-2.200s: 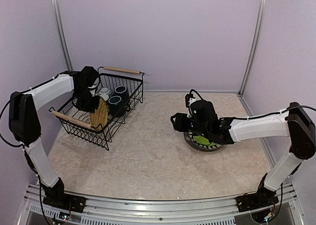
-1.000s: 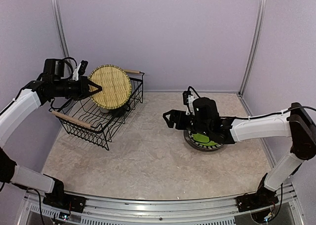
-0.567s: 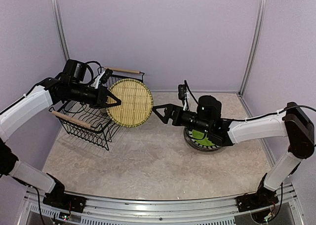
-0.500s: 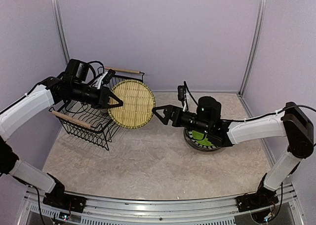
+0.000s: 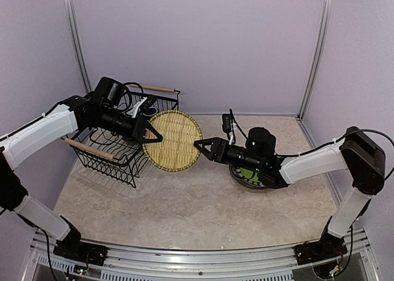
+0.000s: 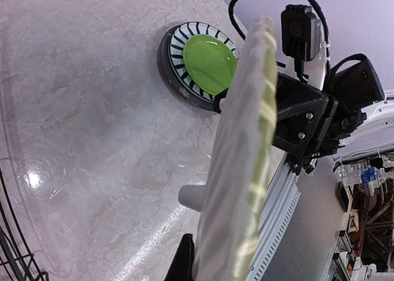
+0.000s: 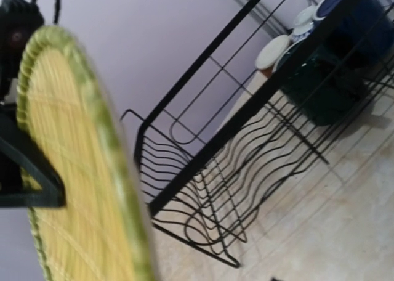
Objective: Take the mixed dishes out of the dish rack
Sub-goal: Pass from the left arm to the right, then place the plate at the center of the board.
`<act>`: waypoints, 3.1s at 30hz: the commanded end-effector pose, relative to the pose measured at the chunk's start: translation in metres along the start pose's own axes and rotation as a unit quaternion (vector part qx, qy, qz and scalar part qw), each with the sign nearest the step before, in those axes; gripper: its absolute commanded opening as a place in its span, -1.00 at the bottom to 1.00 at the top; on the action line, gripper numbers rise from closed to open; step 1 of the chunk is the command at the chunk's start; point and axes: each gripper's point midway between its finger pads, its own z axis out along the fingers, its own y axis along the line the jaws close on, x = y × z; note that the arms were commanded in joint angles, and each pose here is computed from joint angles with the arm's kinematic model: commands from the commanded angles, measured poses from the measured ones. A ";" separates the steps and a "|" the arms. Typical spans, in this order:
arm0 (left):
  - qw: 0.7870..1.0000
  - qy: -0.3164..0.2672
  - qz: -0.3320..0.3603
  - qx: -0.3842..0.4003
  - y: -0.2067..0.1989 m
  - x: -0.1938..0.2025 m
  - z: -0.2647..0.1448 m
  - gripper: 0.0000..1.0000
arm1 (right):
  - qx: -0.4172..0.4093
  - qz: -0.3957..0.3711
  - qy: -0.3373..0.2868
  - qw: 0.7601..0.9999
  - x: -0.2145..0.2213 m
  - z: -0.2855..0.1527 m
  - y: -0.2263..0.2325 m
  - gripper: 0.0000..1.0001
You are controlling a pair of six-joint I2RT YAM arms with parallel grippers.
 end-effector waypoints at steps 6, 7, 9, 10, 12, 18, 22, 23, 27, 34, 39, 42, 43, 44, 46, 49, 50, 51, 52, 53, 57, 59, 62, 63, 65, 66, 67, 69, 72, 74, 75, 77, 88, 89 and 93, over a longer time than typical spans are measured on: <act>0.999 0.024 0.032 0.012 -0.018 0.003 0.014 -0.94 | -0.041 0.018 -0.003 0.999 -0.001 0.000 0.007 -0.60; 0.999 0.022 0.030 0.004 -0.016 0.002 0.014 -0.87 | -0.047 0.022 -0.005 0.999 -0.001 -0.001 0.008 -0.69; 0.999 0.014 0.032 -0.013 -0.011 0.000 0.012 -0.79 | -0.055 0.029 -0.009 0.998 -0.002 -0.006 0.007 -0.99; 0.999 0.008 0.035 -0.021 -0.010 -0.001 0.010 -0.68 | -0.055 0.034 -0.011 0.998 -0.002 -0.008 0.004 -1.00; 0.998 -0.011 0.046 -0.033 -0.009 -0.004 0.004 -0.44 | -0.059 0.043 -0.018 0.997 -0.004 -0.014 0.001 -1.00; 0.990 -0.074 0.076 -0.089 -0.002 -0.015 -0.022 0.71 | -0.044 0.050 -0.042 0.997 -0.018 -0.040 -0.011 -1.00; 0.984 -0.115 0.091 -0.103 -0.007 -0.022 -0.041 0.98 | 0.038 0.065 -0.065 0.995 -0.030 -0.071 -0.046 -1.00; 0.983 -0.120 0.092 -0.104 -0.008 -0.022 -0.044 0.98 | 0.059 0.071 -0.074 0.993 -0.033 -0.082 -0.056 -1.00; 0.980 -0.137 0.090 -0.115 -0.008 -0.026 -0.052 0.98 | 0.125 0.090 -0.109 0.982 -0.046 -0.128 -0.084 -1.00; 0.978 -0.152 0.093 -0.109 -0.014 -0.028 -0.061 0.98 | 0.280 0.121 -0.170 0.937 -0.062 -0.216 -0.129 -1.00; 0.978 -0.153 0.094 -0.107 -0.015 -0.027 -0.061 0.98 | 0.313 0.142 -0.172 0.923 -0.064 -0.254 -0.145 -1.00; 0.979 -0.150 0.092 -0.107 -0.013 -0.027 -0.059 0.98 | 0.288 0.167 -0.142 0.932 -0.055 -0.254 -0.153 -1.00; 0.979 -0.148 0.091 -0.107 -0.012 -0.027 -0.058 0.98 | 0.277 0.173 -0.133 0.936 -0.053 -0.251 -0.155 -1.00; 0.979 -0.148 0.091 -0.107 -0.012 -0.027 -0.057 0.98 | 0.263 0.179 -0.123 0.940 -0.050 -0.247 -0.155 -1.00; 0.980 -0.144 0.089 -0.108 -0.011 -0.026 -0.055 0.98 | 0.247 0.184 -0.108 0.945 -0.047 -0.240 -0.158 -1.00; 0.980 -0.137 0.086 -0.112 -0.007 -0.025 -0.051 0.98 | 0.251 0.188 -0.099 0.944 -0.043 -0.236 -0.168 -1.00; 0.981 -0.134 0.085 -0.112 -0.006 -0.025 -0.049 0.98 | 0.253 0.189 -0.099 0.944 -0.043 -0.236 -0.172 -1.00; 0.981 -0.134 0.086 -0.112 -0.006 -0.025 -0.049 0.98 | 0.254 0.189 -0.099 0.943 -0.043 -0.236 -0.174 -1.00; 0.981 -0.133 0.085 -0.113 -0.005 -0.025 -0.048 0.98 | 0.254 0.189 -0.099 0.943 -0.043 -0.235 -0.177 -1.00; 0.981 -0.133 0.087 -0.114 -0.005 -0.024 -0.048 0.98 | 0.255 0.190 -0.098 0.943 -0.043 -0.236 -0.180 -1.00; 0.980 -0.132 0.088 -0.117 -0.004 -0.024 -0.048 0.98 | 0.257 0.194 -0.097 0.942 -0.042 -0.236 -0.188 -1.00; 0.980 -0.133 0.088 -0.119 -0.004 -0.024 -0.048 0.98 | 0.256 0.197 -0.093 0.942 -0.042 -0.234 -0.191 -1.00; 0.980 -0.132 0.089 -0.121 -0.003 -0.024 -0.048 0.98 | 0.254 0.196 -0.091 0.943 -0.044 -0.232 -0.194 -1.00; 0.980 -0.132 0.089 -0.121 -0.004 -0.024 -0.049 0.98 | 0.254 0.196 -0.091 0.943 -0.045 -0.232 -0.195 -1.00; 0.980 -0.132 0.090 -0.121 -0.004 -0.024 -0.049 0.98 | 0.256 0.198 -0.090 0.942 -0.047 -0.231 -0.200 -1.00; 0.980 -0.132 0.089 -0.121 -0.004 -0.024 -0.049 0.98 | 0.255 0.197 -0.091 0.942 -0.048 -0.231 -0.201 -1.00; 0.980 -0.132 0.089 -0.121 -0.004 -0.024 -0.048 0.98 | 0.257 0.198 -0.092 0.942 -0.049 -0.231 -0.203 -1.00; 0.980 -0.131 0.089 -0.121 -0.003 -0.024 -0.048 0.98 | 0.259 0.202 -0.088 0.940 -0.047 -0.231 -0.208 -1.00; 0.980 -0.132 0.090 -0.122 -0.004 -0.024 -0.050 0.98 | 0.256 0.206 -0.075 0.942 -0.043 -0.227 -0.213 -1.00; 0.980 -0.132 0.091 -0.121 -0.005 -0.024 -0.051 0.98 | 0.256 0.205 -0.070 0.942 -0.041 -0.226 -0.215 -0.94; 0.980 -0.133 0.091 -0.121 -0.005 -0.025 -0.051 0.98 | 0.260 0.202 -0.067 0.942 -0.041 -0.226 -0.216 -0.85; 0.979 -0.134 0.091 -0.120 -0.006 -0.025 -0.052 0.98 | 0.276 0.197 -0.059 0.939 -0.040 -0.228 -0.221 -0.75; 0.979 -0.137 0.096 -0.115 -0.010 -0.025 -0.055 0.98 | 0.364 0.166 -0.034 0.916 -0.039 -0.249 -0.229 -0.11; 0.979 -0.137 0.095 -0.115 -0.010 -0.025 -0.055 0.98 | 0.373 0.162 -0.032 0.913 -0.040 -0.252 -0.229 -0.05; 0.978 -0.142 0.095 -0.124 -0.009 -0.026 -0.058 0.98 | 0.410 0.146 -0.018 0.900 -0.037 -0.264 -0.230 0.26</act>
